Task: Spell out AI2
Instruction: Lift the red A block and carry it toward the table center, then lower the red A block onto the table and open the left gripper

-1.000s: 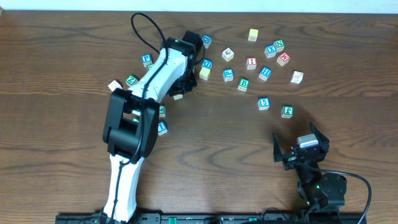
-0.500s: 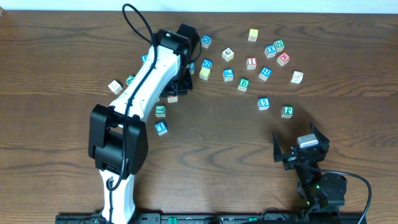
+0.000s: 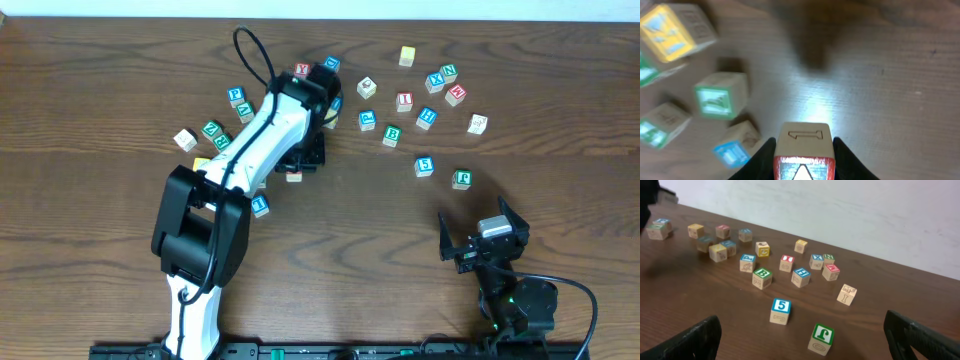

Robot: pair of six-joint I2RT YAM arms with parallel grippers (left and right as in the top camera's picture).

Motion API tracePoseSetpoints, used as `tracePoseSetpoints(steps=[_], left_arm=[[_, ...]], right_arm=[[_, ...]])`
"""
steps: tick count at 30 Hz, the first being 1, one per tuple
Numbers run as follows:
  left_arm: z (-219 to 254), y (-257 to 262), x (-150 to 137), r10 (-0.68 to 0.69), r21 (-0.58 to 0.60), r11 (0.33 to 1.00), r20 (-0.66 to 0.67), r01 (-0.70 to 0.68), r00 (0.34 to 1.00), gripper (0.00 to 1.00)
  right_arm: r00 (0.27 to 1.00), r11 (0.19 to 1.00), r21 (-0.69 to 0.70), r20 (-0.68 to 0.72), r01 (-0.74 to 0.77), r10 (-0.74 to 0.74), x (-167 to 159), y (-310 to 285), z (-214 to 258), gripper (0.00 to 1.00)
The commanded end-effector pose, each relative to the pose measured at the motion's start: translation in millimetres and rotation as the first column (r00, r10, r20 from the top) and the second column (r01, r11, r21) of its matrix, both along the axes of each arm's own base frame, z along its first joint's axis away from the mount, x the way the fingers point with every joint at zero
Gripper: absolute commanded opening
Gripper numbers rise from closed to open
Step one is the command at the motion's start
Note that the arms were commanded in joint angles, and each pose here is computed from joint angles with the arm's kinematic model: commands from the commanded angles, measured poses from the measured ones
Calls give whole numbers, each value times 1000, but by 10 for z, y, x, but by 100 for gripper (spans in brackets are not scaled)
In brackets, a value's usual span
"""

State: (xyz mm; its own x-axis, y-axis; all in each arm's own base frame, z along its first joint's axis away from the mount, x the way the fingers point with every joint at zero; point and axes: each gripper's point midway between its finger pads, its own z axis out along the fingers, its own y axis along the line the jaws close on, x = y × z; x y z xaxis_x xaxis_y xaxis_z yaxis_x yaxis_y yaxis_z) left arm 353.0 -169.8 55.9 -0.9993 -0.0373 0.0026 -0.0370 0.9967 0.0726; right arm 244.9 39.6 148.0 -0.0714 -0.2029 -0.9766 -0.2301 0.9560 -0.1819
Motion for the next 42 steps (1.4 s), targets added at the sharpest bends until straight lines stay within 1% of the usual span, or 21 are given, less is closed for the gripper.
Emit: tracePoseSetpoints(steps=[1, 5, 12, 15, 25, 37, 42], left_arm=[[-123, -90, -69, -6, -64, 998, -23, 5, 1000, 25], [-226, -161, 22, 2, -100, 995, 21, 1, 1000, 24], [-222, -262, 167, 2, -144, 990, 79, 9, 997, 24], [-217, -310, 175, 0, -167, 986, 81, 13, 997, 24], [-251, -326, 148, -35, -174, 984, 76, 48, 996, 25], [-286, -387, 165, -44, -186, 981, 96, 61, 994, 24], [-286, -496, 135, -81, -188, 977, 109, 101, 991, 25]], right_arm=[[1000, 1000, -8, -3, -21, 21, -9, 38, -13, 99], [1000, 1000, -8, -3, -21, 21, -9, 38, -14, 99], [1000, 1000, -8, -3, -21, 21, -9, 38, -14, 99], [1000, 1000, -8, -3, -21, 21, -9, 38, -14, 99], [1000, 1000, -8, -3, -21, 21, -9, 37, -14, 99], [1000, 1000, -8, -3, -21, 21, -9, 37, -14, 99], [1000, 1000, -8, -3, -21, 21, -9, 38, -14, 99]])
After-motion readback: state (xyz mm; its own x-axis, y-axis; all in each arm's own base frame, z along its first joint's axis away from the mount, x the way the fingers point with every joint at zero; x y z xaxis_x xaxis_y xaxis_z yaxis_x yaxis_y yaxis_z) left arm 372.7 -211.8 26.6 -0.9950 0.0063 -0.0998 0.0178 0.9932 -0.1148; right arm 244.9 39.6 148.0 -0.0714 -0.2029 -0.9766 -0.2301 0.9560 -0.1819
